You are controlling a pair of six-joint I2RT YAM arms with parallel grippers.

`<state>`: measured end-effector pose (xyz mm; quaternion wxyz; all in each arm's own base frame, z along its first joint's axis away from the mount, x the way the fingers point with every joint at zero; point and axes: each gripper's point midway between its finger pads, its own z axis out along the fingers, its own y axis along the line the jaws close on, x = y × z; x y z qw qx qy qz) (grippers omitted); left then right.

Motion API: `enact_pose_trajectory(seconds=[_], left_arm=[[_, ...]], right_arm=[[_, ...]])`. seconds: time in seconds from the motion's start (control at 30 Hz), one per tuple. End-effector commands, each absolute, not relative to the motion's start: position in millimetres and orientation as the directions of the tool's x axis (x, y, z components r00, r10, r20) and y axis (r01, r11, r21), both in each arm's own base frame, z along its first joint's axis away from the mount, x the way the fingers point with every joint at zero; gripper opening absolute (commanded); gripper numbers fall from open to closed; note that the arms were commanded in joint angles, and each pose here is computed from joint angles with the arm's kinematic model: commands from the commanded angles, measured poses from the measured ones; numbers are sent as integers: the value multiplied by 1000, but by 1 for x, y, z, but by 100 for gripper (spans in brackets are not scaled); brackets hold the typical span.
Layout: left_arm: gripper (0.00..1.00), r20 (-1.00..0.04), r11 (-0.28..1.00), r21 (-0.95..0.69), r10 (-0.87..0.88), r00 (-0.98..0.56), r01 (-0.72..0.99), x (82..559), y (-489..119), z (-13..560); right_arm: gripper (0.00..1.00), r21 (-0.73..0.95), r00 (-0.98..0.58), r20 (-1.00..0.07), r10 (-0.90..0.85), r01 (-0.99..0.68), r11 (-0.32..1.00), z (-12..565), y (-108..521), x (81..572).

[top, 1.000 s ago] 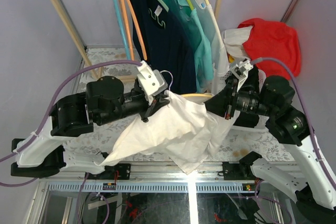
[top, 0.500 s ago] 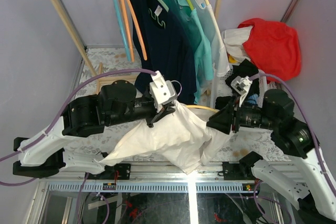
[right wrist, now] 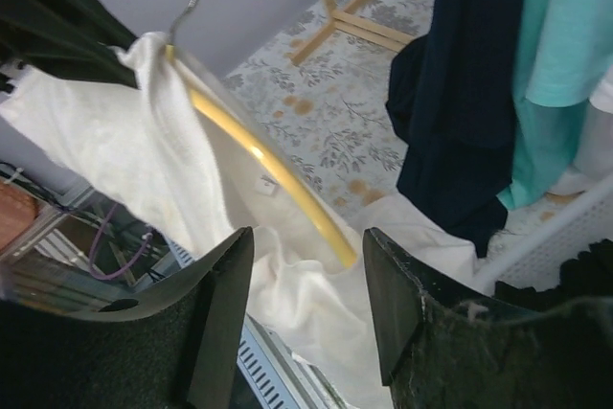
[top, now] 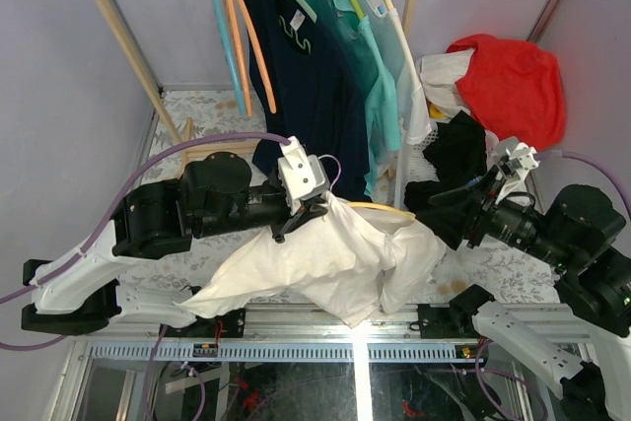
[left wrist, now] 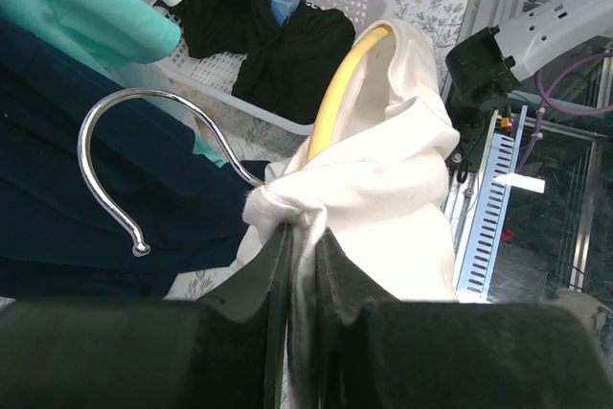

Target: Place the t-shirt on the hanger

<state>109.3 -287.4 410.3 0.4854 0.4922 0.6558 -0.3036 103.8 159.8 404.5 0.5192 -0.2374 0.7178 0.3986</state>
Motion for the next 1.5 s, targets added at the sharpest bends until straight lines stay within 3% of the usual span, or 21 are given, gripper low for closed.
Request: enact_pose_trajectory(seconds=[0.0, 0.23, 1.07, 1.3, 1.47], left_arm=[[0, -973, 277, 74, 233, 8, 958, 98, -292, 445], [0, -969, 254, 66, 246, 2, 965, 95, -295, 442], [0, -969, 234, 75, 248, 15, 969, 96, -306, 446], [0, -971, 227, 74, 238, 18, 971, 96, -309, 452], [0, -972, 214, 74, 235, 22, 974, 95, -316, 453]], right_arm=[[58, 282, -352, -936, 28, -699, 657, 391, 155, 129], [64, 309, -374, -927, -8, -778, 547, 386, 180, 125], [61, 385, -413, -909, -58, -884, 266, 386, 224, 112], [54, 373, -406, -912, -66, -883, 284, 384, 224, 117], [41, 363, -396, -915, -77, -892, 271, 384, 225, 116]])
